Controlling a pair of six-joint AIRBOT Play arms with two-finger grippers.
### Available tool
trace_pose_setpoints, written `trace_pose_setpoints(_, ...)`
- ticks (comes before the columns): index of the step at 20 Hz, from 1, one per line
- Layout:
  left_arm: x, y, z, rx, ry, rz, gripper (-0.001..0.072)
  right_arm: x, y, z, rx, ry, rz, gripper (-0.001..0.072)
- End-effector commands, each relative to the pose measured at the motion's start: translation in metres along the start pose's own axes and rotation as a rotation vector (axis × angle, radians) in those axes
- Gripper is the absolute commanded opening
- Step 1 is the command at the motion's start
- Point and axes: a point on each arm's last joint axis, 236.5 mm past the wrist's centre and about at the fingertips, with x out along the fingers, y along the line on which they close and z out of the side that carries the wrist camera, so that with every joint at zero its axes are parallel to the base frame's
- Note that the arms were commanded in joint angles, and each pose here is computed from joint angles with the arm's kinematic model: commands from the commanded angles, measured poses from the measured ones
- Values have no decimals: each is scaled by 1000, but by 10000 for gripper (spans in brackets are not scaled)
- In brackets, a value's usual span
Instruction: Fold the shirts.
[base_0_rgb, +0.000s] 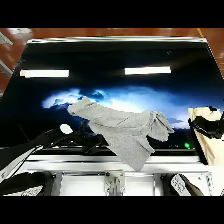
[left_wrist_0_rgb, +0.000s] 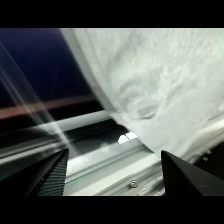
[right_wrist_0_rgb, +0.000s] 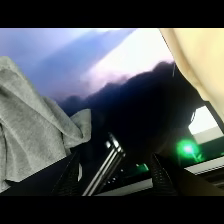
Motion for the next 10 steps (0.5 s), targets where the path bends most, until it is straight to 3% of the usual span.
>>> trace_pose_setpoints(1,20,-15,14,-40,-96,-65,632,13,-1,-15,12,94,21,600)
trace_pose_setpoints(2,19,-19,21,-53,-128,-82,631,20,-1,-24,22,149,34,659)
trace_pose_setpoints(5,17,-24,35,-64,-187,-94,582,39,5,-51,40,310,99,660)
trace_pose_setpoints(6,16,-25,41,-69,-210,-96,505,44,9,-55,49,344,130,660)
trace_pose_setpoints(7,14,-27,46,-81,-230,-102,356,49,13,-57,65,364,157,660)
trace_pose_setpoints(8,14,-27,49,-88,-244,-104,268,54,17,-58,80,376,179,660)
trace_pose_setpoints(9,13,-28,49,-70,-243,-104,103,58,21,-58,90,385,204,660)
trace_pose_setpoints(10,13,-31,47,-20,-239,-105,35,61,25,-58,92,389,228,660)
